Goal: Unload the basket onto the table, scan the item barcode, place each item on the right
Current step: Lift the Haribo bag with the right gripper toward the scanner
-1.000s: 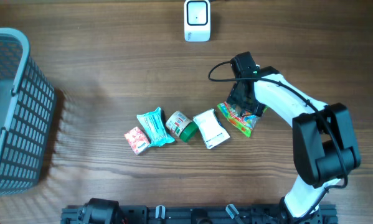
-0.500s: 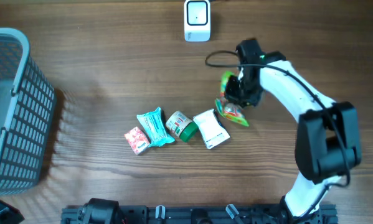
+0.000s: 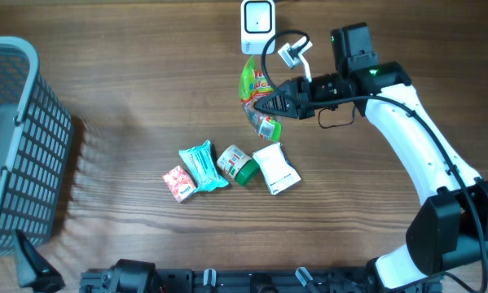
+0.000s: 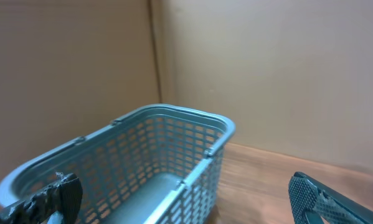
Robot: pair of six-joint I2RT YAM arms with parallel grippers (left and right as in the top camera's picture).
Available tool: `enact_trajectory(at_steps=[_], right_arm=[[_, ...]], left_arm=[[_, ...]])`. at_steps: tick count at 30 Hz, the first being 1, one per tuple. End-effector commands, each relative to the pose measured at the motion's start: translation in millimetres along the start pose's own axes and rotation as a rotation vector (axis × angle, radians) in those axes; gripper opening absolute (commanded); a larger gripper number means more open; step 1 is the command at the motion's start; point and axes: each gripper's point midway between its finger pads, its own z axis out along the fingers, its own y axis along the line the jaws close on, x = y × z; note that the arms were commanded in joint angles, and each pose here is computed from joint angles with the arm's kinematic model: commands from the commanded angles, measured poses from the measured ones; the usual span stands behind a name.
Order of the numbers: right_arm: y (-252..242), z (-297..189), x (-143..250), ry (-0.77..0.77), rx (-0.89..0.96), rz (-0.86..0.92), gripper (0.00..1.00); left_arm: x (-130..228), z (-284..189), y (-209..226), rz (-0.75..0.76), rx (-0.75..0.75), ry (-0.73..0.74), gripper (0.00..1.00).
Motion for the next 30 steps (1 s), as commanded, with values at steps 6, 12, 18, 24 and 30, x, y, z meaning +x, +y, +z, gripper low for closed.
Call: enact_trajectory(at_steps=[6, 12, 18, 24, 30], right_arm=[[16.5, -0.9, 2.5, 0.02, -0.102, 0.375, 0.04], [16.5, -0.8, 2.9, 0.02, -0.103, 0.369, 0.04], [-79.7, -19.2, -9.1, -0.096, 0.469, 0.199, 0.05], [-132.1, -75.1, -63.5, -0.322, 0.915, 0.011, 0.05], [-131.0, -134.2, -128.8, -0.595, 1.227, -0.225, 0.05]], left_arm=[[36.9, -4.1, -22.3, -0.075, 0.124, 0.135, 1.0], [56.6, 6.6, -37.6, -0.072, 0.153, 0.196, 1.0], [62.1, 9.4, -39.9, -0.062, 0.152, 0.212, 1.0], [64.6, 8.9, -39.6, -0.056, 0.151, 0.221, 1.0], [75.9, 6.3, -38.3, -0.029, 0.149, 0.265, 1.0]])
